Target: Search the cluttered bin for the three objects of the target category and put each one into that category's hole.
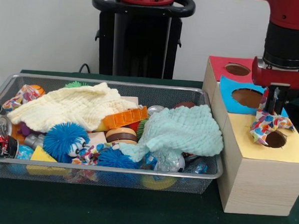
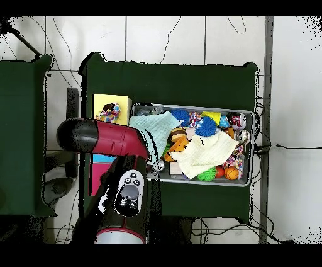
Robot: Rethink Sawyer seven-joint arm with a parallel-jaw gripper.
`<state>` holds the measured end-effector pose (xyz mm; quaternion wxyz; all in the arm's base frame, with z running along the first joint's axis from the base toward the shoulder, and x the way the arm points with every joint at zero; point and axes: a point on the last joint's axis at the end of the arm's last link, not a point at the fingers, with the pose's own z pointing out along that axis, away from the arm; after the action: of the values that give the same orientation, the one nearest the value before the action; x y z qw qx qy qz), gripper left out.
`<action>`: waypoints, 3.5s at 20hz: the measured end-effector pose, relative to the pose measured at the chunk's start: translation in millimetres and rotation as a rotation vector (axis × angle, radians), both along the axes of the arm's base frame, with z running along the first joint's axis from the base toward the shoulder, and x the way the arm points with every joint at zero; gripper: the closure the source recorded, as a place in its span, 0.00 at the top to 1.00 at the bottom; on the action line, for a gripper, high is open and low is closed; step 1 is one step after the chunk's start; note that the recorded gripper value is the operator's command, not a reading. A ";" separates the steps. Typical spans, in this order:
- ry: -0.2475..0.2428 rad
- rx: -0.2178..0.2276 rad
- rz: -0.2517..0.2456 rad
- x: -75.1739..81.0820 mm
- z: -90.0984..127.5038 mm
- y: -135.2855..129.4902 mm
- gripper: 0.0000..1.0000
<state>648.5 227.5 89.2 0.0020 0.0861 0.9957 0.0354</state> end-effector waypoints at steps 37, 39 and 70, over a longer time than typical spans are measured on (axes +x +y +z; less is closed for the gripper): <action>0.175 -0.039 0.163 28.6 -1.9 5.8 0.00; 0.175 -0.039 0.163 28.7 -1.8 5.8 0.00; 0.064 -0.114 0.220 70.6 26.9 -6.9 0.00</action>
<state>719.1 220.5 116.1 -0.0286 -0.0229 0.9990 -0.0237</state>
